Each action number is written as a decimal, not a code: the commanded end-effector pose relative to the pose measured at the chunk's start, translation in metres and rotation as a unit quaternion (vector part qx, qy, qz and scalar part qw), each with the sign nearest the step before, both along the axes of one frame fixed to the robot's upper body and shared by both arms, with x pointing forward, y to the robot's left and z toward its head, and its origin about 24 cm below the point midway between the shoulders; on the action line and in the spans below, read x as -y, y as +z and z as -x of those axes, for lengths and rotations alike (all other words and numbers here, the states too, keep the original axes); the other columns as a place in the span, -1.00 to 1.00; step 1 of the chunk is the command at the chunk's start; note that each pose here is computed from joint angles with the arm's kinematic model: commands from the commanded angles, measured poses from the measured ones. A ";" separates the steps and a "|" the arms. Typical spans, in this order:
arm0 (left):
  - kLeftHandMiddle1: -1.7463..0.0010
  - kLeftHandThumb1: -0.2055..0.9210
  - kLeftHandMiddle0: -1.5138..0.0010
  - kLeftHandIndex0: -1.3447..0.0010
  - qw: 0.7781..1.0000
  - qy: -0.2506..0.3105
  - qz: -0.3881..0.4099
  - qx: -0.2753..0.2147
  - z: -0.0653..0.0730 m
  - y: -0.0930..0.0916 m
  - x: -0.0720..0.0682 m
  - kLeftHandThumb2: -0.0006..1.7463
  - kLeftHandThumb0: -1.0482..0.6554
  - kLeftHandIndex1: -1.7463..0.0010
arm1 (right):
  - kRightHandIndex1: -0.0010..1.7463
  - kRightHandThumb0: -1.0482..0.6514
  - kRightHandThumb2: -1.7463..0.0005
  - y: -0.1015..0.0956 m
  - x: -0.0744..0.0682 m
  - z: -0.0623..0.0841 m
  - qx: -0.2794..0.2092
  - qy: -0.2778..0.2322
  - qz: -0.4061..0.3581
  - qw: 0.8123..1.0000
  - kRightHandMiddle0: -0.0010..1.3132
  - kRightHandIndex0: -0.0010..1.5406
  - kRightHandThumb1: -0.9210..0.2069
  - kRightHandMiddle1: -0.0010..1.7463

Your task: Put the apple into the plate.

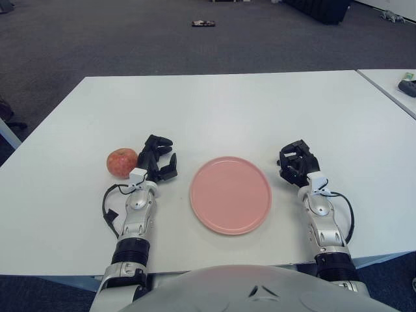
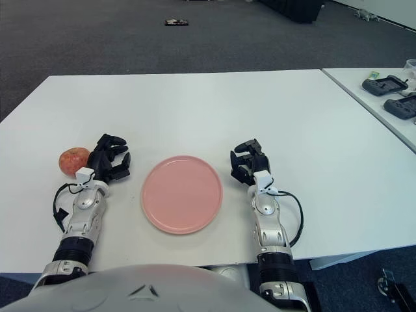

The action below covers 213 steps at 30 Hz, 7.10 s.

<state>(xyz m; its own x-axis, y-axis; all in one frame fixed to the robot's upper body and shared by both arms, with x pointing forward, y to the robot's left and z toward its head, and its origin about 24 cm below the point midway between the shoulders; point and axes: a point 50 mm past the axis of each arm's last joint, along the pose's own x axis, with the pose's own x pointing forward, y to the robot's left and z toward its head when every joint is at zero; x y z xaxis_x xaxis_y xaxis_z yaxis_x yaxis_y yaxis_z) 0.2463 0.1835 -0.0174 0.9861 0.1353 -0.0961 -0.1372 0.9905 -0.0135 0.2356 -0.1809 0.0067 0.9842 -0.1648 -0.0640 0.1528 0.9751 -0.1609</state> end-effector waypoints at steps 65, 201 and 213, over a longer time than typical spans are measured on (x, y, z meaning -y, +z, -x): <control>0.72 0.80 1.00 0.99 0.773 0.248 -0.580 0.057 0.049 0.072 -0.038 -0.24 -0.96 0.32 | 0.60 -0.21 0.04 -0.010 0.002 0.002 -0.034 -0.009 0.005 0.999 -0.51 -0.37 -0.60 1.00; 1.00 0.46 1.00 1.00 0.715 -0.181 -0.609 -0.290 -0.037 0.034 -0.069 -0.23 -1.00 1.00 | 0.58 -0.22 -0.02 -0.005 0.009 0.010 -0.020 -0.003 -0.001 1.000 -0.47 -0.36 -0.54 1.00; 1.00 0.58 1.00 1.00 0.722 -0.211 -0.588 -0.297 -0.035 0.035 -0.074 -0.27 -1.00 1.00 | 0.57 -0.22 -0.01 -0.005 0.010 0.009 -0.027 -0.010 -0.002 1.000 -0.48 -0.39 -0.55 1.00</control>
<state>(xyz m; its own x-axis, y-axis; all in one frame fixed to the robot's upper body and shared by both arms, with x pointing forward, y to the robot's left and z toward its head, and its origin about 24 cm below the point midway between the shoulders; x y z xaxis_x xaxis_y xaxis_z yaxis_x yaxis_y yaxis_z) 0.2945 0.2559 0.0394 0.8602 0.1810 -0.4767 0.4446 0.1915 0.8750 0.2287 -0.1870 0.0074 0.9838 -0.1643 -0.0715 0.1510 0.9750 -0.1628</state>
